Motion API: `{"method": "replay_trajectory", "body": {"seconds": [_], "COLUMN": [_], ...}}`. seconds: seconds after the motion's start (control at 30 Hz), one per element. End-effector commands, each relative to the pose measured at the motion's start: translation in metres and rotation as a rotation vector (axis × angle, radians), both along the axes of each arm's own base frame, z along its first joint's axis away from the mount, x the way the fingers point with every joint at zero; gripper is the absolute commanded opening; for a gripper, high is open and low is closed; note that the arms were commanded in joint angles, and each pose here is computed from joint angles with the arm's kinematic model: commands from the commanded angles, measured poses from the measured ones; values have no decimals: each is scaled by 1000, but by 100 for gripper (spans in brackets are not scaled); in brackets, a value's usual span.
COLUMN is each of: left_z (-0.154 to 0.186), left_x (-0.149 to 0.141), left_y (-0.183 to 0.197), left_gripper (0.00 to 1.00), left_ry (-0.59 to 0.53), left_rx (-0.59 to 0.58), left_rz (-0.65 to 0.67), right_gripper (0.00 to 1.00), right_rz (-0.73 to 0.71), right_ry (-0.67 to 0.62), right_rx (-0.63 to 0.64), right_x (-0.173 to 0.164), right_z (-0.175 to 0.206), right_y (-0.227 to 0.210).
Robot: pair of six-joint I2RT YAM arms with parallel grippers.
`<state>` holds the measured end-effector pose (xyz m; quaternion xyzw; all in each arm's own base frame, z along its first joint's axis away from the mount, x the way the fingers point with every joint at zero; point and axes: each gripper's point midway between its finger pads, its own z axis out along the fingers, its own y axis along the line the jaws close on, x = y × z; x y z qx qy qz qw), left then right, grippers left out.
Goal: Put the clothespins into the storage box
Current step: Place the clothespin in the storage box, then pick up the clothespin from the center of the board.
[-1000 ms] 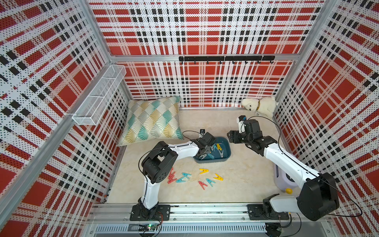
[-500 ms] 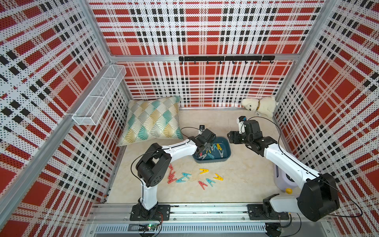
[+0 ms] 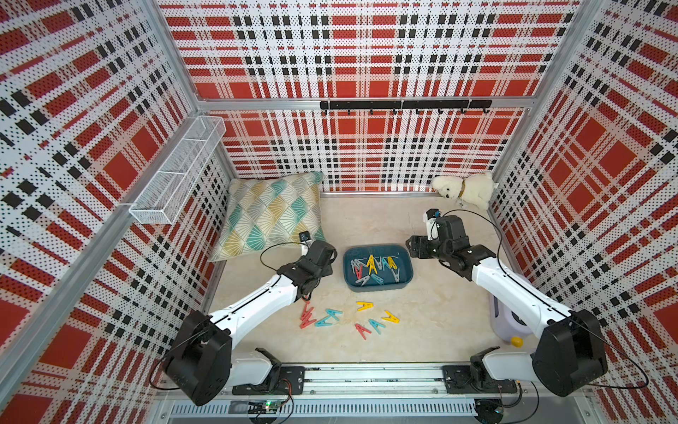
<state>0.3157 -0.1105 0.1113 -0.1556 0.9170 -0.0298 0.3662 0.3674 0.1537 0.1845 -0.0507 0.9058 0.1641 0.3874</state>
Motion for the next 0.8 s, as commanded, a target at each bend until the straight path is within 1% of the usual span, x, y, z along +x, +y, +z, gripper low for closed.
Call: {"method": "replay_trajectory", "body": {"seconds": [0.0, 0.1, 0.17, 0.27, 0.4, 0.63, 0.77], "left_z": [-21, -38, -54, -71, -76, -88, -96], "left_x": [-18, -25, -31, -37, -36, -44, -45], "left_y": [14, 19, 26, 31, 34, 37, 37], "left_gripper": [29, 30, 30, 30, 29, 29, 27], "left_ry": [58, 100, 147, 193, 198, 219, 223], "left_rx": [-52, -45, -2, 25, 48, 62, 59], "left_rz": [55, 75, 94, 114, 127, 132, 121], "right_gripper": [79, 79, 79, 79, 79, 79, 79], "right_rz": [23, 30, 31, 34, 34, 35, 35], "right_ry": [-16, -13, -14, -21, -26, -22, -22], "right_rx": [12, 16, 18, 22, 21, 21, 21], "right_x": [-3, -2, -3, -6, -7, -6, -6], "right_z": [2, 1, 1, 3, 5, 3, 3], "right_y": [5, 8, 8, 8, 7, 7, 7]}}
